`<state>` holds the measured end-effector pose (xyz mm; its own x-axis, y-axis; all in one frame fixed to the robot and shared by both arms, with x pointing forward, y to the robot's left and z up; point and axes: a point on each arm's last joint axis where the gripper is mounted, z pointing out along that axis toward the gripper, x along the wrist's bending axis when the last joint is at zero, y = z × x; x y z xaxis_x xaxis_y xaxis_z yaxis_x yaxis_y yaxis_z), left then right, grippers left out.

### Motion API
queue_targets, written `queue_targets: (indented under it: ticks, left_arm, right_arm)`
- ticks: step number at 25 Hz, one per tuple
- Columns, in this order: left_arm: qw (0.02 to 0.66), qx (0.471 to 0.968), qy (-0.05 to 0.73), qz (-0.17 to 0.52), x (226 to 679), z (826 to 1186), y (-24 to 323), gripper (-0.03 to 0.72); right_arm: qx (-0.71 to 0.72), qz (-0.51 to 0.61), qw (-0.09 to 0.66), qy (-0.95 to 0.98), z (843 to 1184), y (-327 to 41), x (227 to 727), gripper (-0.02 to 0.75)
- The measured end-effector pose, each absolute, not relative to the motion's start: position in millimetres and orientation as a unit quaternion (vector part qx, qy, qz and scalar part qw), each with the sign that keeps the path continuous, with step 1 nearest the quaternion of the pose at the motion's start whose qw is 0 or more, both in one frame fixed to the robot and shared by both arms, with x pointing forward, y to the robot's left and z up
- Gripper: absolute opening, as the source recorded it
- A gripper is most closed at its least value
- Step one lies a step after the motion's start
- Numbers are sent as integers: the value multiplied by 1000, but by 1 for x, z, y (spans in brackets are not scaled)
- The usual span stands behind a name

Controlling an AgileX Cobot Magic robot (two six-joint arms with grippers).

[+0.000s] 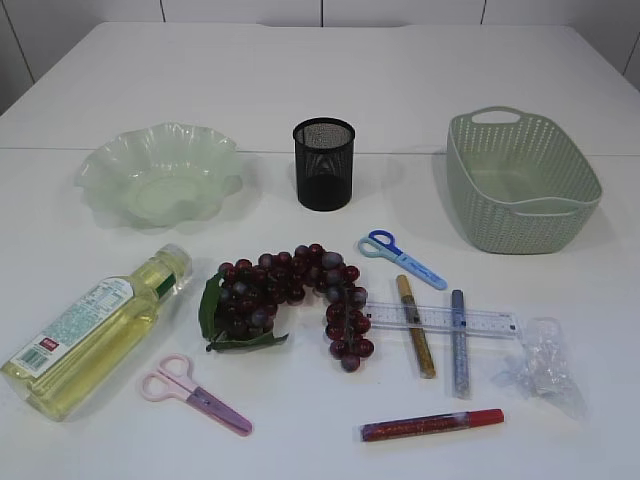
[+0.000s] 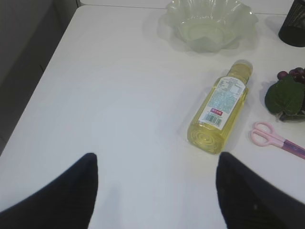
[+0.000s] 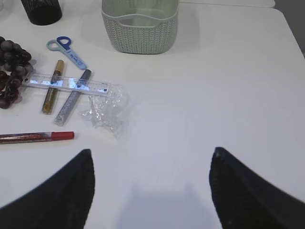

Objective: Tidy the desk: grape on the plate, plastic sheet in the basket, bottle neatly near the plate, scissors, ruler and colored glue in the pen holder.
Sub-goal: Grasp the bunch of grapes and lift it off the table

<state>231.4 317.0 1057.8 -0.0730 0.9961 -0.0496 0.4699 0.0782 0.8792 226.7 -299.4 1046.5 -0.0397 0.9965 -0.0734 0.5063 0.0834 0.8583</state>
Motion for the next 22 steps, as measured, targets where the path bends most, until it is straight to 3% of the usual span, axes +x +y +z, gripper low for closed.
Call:
queue_targets:
  ticks: [22]
  left_arm:
    - [366,575,637,358,231,1058,316,560]
  right_arm:
    - [599,343,357,630,1046,-299,227,583]
